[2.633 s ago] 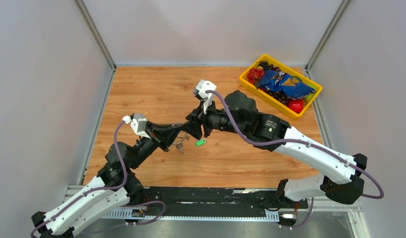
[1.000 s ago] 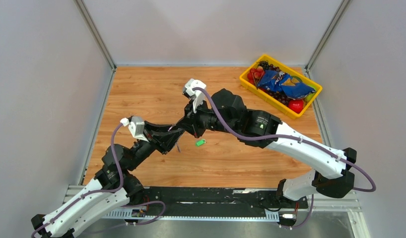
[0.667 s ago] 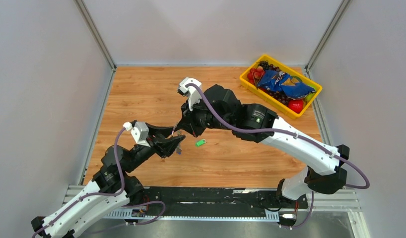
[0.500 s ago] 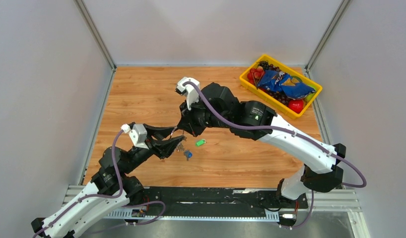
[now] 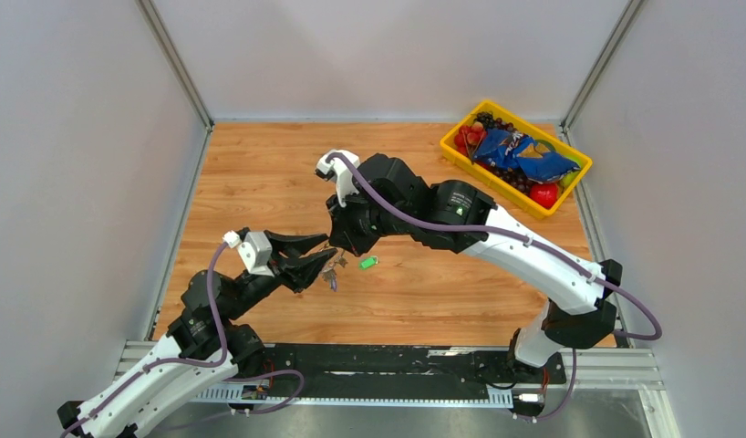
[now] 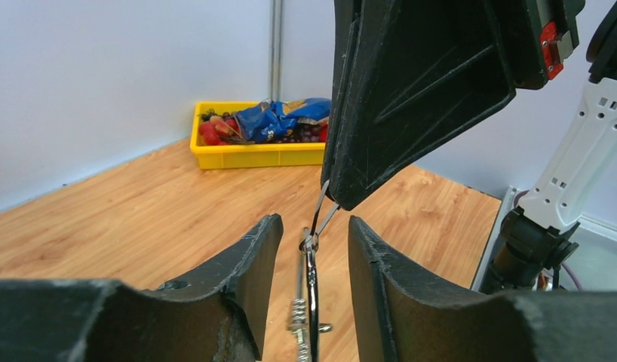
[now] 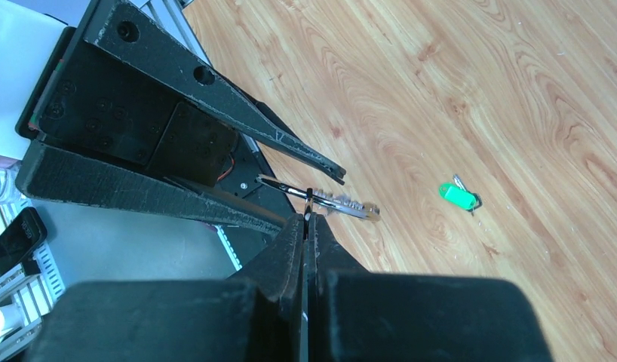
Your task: Put the keys on the keyring
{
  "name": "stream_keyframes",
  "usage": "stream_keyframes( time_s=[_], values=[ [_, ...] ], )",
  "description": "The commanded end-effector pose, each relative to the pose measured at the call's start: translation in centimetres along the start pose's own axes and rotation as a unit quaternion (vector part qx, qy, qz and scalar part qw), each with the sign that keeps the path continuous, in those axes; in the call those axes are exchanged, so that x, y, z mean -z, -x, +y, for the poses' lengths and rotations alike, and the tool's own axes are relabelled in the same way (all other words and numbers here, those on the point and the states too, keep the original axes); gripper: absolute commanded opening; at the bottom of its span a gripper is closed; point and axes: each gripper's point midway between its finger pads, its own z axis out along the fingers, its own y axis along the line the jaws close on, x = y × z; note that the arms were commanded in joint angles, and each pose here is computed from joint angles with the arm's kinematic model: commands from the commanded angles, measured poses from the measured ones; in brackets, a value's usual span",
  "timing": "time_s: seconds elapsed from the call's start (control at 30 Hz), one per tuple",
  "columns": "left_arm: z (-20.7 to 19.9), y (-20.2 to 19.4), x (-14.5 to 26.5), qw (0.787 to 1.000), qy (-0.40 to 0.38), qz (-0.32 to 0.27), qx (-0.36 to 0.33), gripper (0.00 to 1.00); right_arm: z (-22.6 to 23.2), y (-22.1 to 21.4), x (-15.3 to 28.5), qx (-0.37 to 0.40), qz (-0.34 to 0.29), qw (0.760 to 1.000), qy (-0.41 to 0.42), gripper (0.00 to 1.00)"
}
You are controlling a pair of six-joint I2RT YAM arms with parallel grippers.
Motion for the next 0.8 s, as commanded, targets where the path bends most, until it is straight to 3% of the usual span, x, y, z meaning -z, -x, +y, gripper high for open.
stream_keyframes(
  time_s=[0.0, 0.77],
  values=[
    [-0.47, 1.33, -0.02, 1.0, -0.014, -0.018, -0.018, 0.45, 1.13, 1.58, 1.44, -0.011, -0.022, 1.0, 0.016, 0.0],
    [-0.77, 1.59, -0.04, 0.999, -0.024, -0.031, -0.025, 0.41, 1.67, 1.74, 1.22, -0.017, -0.016, 0.999, 0.027, 0.0]
  ],
)
